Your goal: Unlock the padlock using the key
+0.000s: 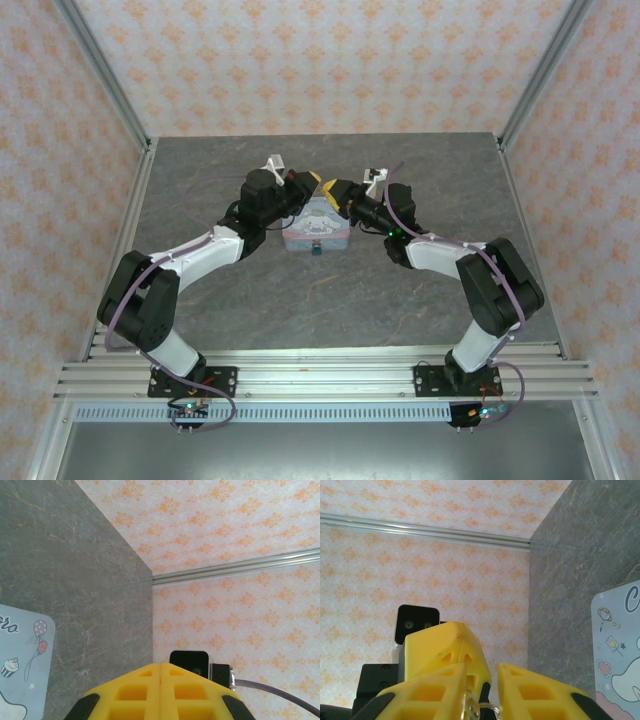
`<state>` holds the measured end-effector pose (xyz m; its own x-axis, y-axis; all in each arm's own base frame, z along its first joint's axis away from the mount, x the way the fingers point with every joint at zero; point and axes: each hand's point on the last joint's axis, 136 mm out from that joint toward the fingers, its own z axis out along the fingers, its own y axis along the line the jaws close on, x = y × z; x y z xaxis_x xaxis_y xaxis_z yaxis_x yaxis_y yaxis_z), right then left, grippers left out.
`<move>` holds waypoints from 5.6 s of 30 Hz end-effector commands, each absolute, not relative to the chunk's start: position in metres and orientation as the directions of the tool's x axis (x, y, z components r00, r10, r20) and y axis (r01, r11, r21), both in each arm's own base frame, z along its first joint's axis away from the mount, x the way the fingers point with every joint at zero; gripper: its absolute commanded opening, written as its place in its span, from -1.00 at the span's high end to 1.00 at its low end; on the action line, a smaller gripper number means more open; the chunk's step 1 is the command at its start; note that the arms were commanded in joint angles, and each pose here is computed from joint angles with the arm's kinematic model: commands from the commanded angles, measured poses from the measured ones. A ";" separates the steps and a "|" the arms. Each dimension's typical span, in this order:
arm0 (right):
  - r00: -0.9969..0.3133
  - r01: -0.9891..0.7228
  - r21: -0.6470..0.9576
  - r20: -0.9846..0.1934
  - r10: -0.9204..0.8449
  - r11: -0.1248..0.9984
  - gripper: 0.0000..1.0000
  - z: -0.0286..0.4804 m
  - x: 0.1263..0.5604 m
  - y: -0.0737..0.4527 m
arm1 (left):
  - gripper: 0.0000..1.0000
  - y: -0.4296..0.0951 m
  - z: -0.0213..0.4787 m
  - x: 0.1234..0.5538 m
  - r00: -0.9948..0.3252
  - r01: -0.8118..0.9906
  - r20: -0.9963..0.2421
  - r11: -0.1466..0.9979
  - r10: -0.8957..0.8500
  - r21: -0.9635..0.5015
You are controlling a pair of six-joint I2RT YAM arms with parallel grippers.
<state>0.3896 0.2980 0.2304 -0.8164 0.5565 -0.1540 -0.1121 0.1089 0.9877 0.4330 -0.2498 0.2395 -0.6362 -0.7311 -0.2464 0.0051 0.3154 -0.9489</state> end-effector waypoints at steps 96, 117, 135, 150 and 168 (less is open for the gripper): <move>-0.815 -0.157 0.987 -0.156 0.558 0.046 0.45 0.250 0.388 0.311 | 1.00 -0.238 0.242 0.426 -0.519 -0.042 -0.168 0.221 -0.838 -0.974; -0.818 -0.141 0.988 -0.150 0.556 0.059 0.91 0.241 0.388 0.313 | 1.00 -0.236 0.244 0.425 -0.508 -0.039 -0.178 0.229 -0.843 -0.973; -0.815 -0.133 0.988 -0.156 0.559 0.082 1.00 0.233 0.382 0.309 | 1.00 -0.233 0.248 0.425 -0.497 -0.034 -0.192 0.240 -0.846 -0.970; -0.801 -0.127 0.984 -0.174 0.572 0.122 1.00 0.223 0.381 0.299 | 0.59 -0.233 0.248 0.424 -0.504 -0.044 -0.198 0.254 -0.841 -0.966; -0.797 -0.108 0.958 -0.243 0.553 0.265 1.00 0.196 0.370 0.272 | -0.77 -0.221 0.228 0.389 -0.593 -0.093 -0.316 0.453 -0.741 -0.887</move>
<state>0.3759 0.2817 0.1981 -0.8006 0.5667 -0.1948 -0.0834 0.2165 0.9727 0.4069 -0.2276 0.2389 -0.5464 -0.7992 -0.2503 -0.0789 0.3466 -0.9347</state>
